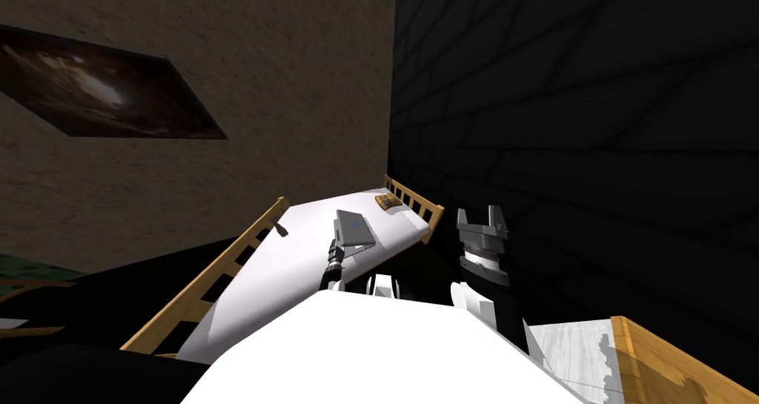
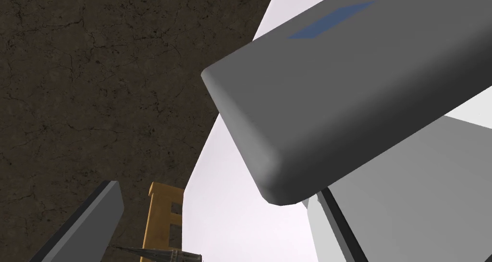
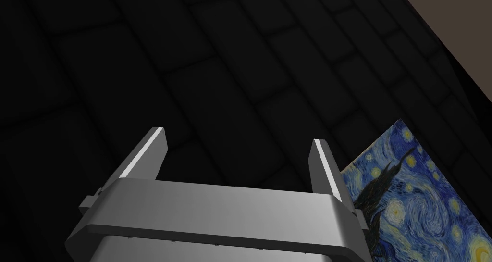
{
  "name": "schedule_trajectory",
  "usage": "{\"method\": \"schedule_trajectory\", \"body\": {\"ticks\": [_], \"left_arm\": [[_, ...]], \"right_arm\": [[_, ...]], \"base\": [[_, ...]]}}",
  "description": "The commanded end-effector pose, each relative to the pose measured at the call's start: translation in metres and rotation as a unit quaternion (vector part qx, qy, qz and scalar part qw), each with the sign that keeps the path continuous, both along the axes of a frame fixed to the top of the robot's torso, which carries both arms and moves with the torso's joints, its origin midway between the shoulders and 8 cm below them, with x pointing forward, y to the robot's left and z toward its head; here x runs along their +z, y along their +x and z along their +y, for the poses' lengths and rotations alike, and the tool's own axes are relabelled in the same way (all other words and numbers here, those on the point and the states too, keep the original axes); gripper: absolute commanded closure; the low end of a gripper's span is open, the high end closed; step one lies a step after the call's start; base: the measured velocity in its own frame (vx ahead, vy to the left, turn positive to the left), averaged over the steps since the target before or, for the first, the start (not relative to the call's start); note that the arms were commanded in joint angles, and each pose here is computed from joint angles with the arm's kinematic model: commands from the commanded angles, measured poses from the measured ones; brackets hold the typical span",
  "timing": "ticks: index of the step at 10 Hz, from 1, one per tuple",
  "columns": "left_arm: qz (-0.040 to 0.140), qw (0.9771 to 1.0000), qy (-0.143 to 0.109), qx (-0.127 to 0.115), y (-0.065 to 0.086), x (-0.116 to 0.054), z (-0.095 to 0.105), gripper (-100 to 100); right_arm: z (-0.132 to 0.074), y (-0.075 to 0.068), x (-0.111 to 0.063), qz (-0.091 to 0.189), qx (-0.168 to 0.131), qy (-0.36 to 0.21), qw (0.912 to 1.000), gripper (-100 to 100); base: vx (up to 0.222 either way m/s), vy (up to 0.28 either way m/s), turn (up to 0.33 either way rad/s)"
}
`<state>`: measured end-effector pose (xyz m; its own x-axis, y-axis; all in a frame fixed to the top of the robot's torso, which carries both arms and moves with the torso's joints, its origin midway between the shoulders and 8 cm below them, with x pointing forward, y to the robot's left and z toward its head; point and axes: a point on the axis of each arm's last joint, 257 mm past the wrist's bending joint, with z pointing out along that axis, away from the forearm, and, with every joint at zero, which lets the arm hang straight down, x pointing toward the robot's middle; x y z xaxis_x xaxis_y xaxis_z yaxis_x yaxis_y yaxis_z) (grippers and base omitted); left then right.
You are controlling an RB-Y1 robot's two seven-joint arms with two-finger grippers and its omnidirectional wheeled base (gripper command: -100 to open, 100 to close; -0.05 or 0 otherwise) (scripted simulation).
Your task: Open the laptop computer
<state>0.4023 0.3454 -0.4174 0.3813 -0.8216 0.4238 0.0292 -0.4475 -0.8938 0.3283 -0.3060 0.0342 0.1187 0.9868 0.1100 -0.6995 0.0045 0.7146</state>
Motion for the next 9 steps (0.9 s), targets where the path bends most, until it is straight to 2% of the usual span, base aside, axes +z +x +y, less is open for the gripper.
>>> {"method": "schedule_trajectory", "body": {"ticks": [1,5,6,7,9], "left_arm": [[0.002,1.0,-0.001,-0.006,0.014,0.01,-0.001,-100],[0.0,0.9998,0.0,-0.018,0.044,0.035,0.001,-100],[0.0,0.9999,0.0,-0.015,0.04,0.031,0.003,-100],[0.002,0.9999,-0.001,-0.016,0.041,0.031,0.003,0],[0.002,0.9999,-0.001,-0.016,0.041,0.031,0.003,0]], "right_arm": [[0.0,0.0,0.0,0.0,0.0,0.0,1.0,0],[0.0,0.0,0.0,0.0,0.0,0.0,1.0,0],[0.0,0.0,0.0,0.0,0.0,0.0,1.0,0],[0.0,0.0,0.0,0.0,0.0,0.0,1.0,0],[0.0,0.0,0.0,0.0,0.0,0.0,1.0,0]], "base": [[-0.023,-0.017,0.034],[-0.053,-0.032,0.062],[-0.028,-0.014,0.011],[-0.006,-0.004,-0.003],[0.0,0.0,0.0]]}}
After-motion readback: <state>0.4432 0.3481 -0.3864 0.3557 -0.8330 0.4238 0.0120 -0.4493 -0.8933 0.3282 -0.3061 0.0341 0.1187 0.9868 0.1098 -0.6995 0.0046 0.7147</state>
